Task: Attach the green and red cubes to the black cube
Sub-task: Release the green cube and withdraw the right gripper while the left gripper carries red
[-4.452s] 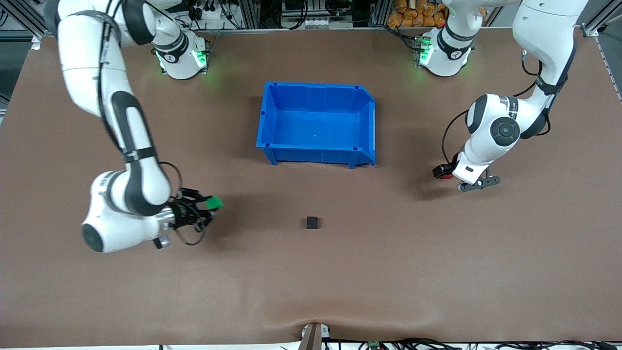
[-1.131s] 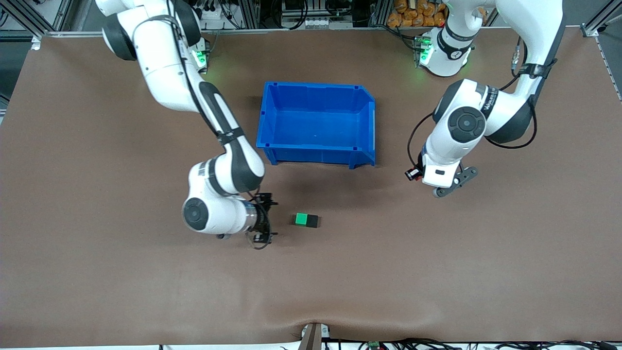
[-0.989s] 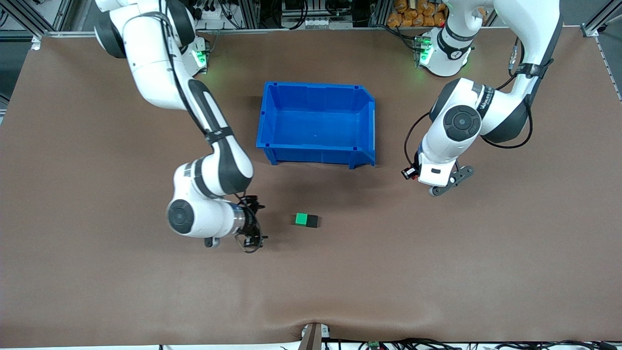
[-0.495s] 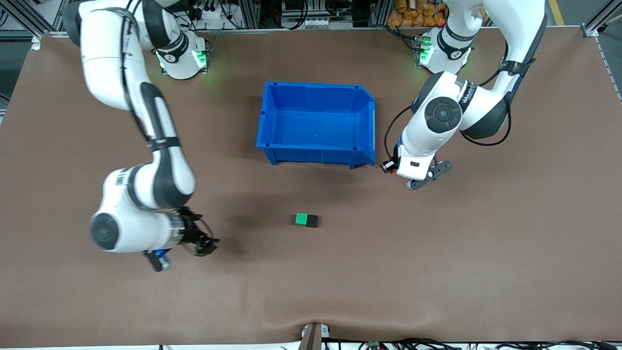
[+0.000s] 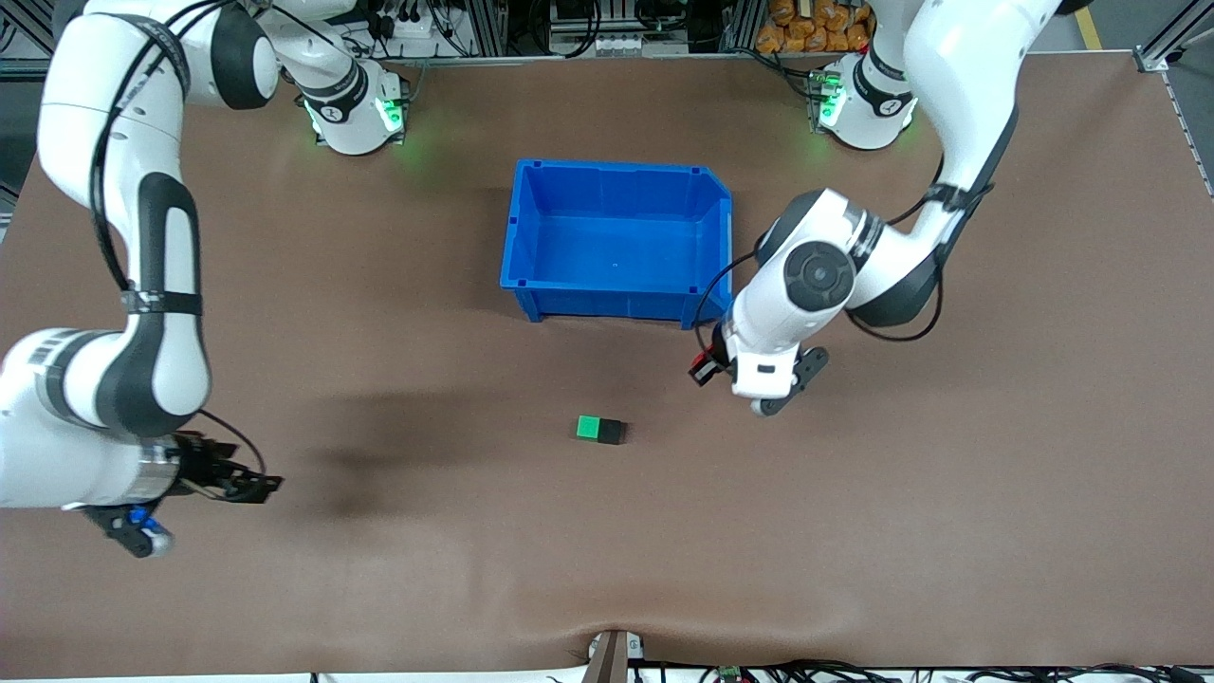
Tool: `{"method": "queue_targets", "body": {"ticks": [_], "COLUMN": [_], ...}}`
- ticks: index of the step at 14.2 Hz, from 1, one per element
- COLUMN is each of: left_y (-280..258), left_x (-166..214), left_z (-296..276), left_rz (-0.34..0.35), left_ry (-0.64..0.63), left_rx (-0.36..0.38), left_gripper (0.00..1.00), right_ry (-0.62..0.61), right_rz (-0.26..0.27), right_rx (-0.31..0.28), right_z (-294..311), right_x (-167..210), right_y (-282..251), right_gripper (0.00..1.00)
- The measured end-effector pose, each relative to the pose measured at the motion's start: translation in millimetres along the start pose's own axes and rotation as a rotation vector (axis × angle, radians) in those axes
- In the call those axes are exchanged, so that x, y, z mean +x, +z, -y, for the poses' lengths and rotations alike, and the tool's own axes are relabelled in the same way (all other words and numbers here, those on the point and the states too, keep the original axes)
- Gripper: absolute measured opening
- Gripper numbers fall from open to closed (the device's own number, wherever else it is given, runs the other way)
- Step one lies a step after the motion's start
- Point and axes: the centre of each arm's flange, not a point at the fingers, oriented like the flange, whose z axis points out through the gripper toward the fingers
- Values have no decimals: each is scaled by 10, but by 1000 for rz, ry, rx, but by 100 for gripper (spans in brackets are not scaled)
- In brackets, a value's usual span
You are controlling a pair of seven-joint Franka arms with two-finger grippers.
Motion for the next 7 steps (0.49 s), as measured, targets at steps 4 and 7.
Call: {"method": "queue_targets", "body": {"ticks": [4,7], "left_y": [207,538], "left_x": [181,199], "left_z": [-283,-435], "left_rz": [27,-31], "left_ry": [-178,-311], "left_rx": [-33,-43], "left_gripper": [40,40], "right_ry": [-91,-283], "right_rz": [46,29], "right_rx": [-22,-8], "right_z": [-262,-522], "right_x": [-354,-765], "right_y": [-907,-1704], "right_gripper": [100,100]}}
